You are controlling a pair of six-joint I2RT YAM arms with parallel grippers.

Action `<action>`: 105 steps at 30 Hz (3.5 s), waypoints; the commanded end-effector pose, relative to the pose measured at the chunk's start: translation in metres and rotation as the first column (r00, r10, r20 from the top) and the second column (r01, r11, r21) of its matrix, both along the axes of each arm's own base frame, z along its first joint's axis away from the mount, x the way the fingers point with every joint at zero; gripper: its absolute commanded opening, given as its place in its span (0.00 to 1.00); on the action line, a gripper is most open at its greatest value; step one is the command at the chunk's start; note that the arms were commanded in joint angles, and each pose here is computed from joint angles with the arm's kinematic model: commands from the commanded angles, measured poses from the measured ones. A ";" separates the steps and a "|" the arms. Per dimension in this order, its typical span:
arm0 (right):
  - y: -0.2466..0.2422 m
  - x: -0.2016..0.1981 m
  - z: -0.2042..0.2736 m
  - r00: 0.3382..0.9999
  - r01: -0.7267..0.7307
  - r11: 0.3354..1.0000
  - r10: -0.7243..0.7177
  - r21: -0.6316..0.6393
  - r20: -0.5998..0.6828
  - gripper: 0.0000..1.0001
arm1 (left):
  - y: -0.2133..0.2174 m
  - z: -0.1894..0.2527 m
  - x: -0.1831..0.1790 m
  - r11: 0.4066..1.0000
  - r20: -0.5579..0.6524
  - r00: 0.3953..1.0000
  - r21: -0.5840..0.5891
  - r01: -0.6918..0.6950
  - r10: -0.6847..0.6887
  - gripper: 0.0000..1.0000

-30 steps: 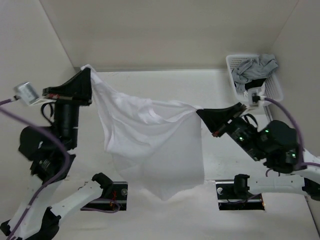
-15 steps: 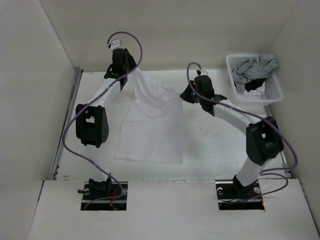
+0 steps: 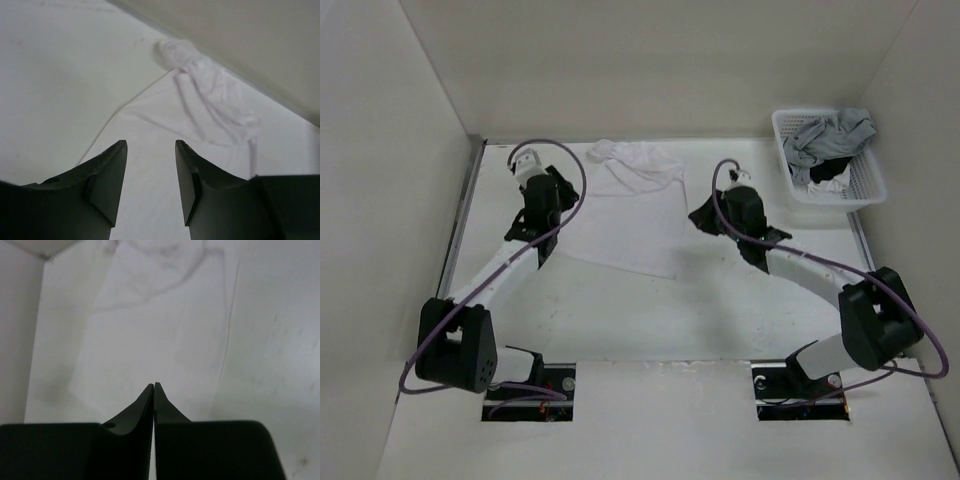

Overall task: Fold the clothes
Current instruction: Flatten the tank top out

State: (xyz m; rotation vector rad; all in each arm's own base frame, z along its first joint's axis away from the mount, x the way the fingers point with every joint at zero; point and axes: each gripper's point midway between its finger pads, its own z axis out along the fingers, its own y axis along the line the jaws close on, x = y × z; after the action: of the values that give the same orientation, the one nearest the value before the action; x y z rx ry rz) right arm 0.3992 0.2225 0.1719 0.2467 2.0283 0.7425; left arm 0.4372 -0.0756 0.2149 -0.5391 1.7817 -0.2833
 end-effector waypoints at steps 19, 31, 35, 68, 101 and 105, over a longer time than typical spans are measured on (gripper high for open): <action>0.028 -0.117 -0.033 0.992 -0.122 0.990 0.120 0.069 0.040 0.29 | 0.063 -0.166 -0.056 0.992 -0.329 0.938 -0.035 -0.123 0.105 0.31; 0.036 -0.115 -0.047 0.992 -0.127 0.990 0.126 0.067 0.013 0.39 | 0.059 -0.189 -0.078 0.992 -0.386 0.917 -0.029 -0.123 0.102 0.29; 0.032 -0.113 -0.054 0.995 -0.102 0.993 0.102 0.057 -0.001 0.44 | 0.060 -0.192 -0.079 0.991 -0.393 0.913 -0.023 -0.132 0.113 0.19; 0.036 -0.121 -0.140 0.947 0.042 0.999 -0.033 0.021 -0.319 0.32 | 0.022 -0.139 -0.103 0.992 -0.236 0.972 -0.122 -0.032 0.002 0.04; -0.103 -0.231 0.360 0.804 0.035 0.986 -0.123 0.161 0.582 0.01 | 0.032 0.326 -0.234 0.939 0.649 0.761 -0.258 0.229 -0.007 0.02; -0.083 -0.209 0.353 0.781 0.091 0.992 -0.123 0.082 0.612 0.01 | 0.025 0.288 -0.208 0.938 0.575 0.818 -0.276 0.209 -0.013 0.02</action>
State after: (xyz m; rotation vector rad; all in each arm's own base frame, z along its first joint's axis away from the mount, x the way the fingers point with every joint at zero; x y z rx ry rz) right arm 0.1711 0.1335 0.5306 0.1556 1.3538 0.8391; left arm 0.1951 -0.0455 0.5449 -0.4549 1.0522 -0.8037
